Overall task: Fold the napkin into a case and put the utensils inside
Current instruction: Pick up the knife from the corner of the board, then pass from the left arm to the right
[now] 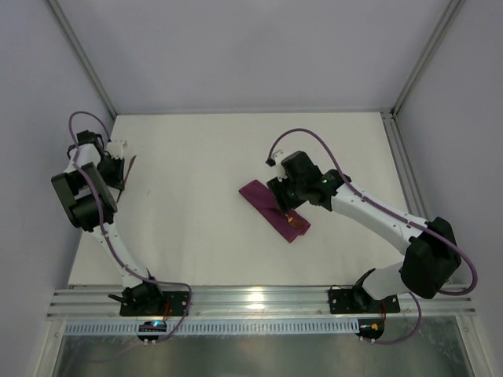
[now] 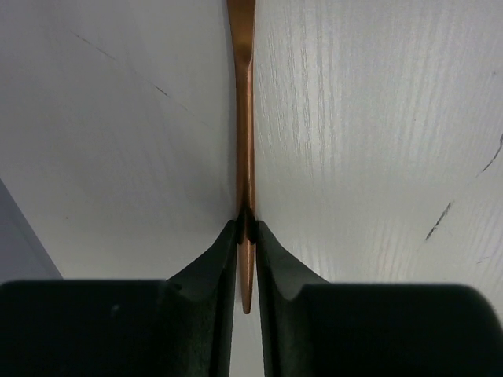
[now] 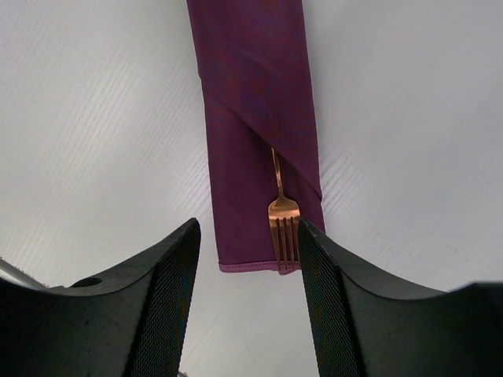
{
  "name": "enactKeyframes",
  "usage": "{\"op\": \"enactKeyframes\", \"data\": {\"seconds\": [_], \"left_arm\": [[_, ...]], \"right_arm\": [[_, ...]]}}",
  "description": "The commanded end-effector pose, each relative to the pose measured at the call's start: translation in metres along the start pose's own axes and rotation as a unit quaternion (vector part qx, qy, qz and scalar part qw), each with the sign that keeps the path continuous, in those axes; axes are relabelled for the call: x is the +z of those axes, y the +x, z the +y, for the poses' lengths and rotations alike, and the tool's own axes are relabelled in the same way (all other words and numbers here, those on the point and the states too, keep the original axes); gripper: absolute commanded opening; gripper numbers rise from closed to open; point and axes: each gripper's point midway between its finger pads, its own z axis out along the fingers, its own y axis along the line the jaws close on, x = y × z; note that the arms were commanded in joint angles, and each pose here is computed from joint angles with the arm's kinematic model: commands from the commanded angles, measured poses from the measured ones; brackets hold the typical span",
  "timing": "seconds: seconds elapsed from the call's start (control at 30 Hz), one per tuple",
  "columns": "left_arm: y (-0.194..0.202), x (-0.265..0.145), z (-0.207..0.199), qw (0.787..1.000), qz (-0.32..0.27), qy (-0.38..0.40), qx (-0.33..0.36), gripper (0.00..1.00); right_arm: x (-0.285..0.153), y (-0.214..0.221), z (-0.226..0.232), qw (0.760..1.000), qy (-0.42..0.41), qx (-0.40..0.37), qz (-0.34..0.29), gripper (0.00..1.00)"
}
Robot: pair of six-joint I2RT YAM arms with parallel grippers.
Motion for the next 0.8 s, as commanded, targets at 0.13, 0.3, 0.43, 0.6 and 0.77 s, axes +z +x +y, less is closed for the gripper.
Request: {"op": "enactKeyframes", "data": {"seconds": [0.13, 0.3, 0.43, 0.6, 0.77], "left_arm": [[0.045, 0.016, -0.036, 0.995, 0.045, 0.084, 0.026, 0.00], [0.039, -0.033, -0.082, 0.987, -0.035, 0.117, 0.102, 0.00], [0.043, -0.062, -0.132, 0.975, -0.034, 0.167, 0.141, 0.00], [0.061, -0.094, -0.210, 0.947, -0.031, 0.250, 0.200, 0.00], [0.087, -0.135, -0.288, 0.911, -0.026, 0.311, 0.269, 0.00]], "right_arm": [[-0.021, -0.018, 0.003, 0.999, -0.005, -0.004, -0.047, 0.57], [-0.036, -0.034, 0.022, 0.994, -0.060, -0.026, -0.093, 0.57], [-0.062, -0.064, 0.035, 0.977, -0.081, -0.072, -0.184, 0.57], [-0.088, -0.086, 0.075, 0.933, -0.117, -0.187, -0.283, 0.57], [-0.089, -0.095, 0.157, 0.852, -0.156, -0.314, -0.389, 0.57]]}}
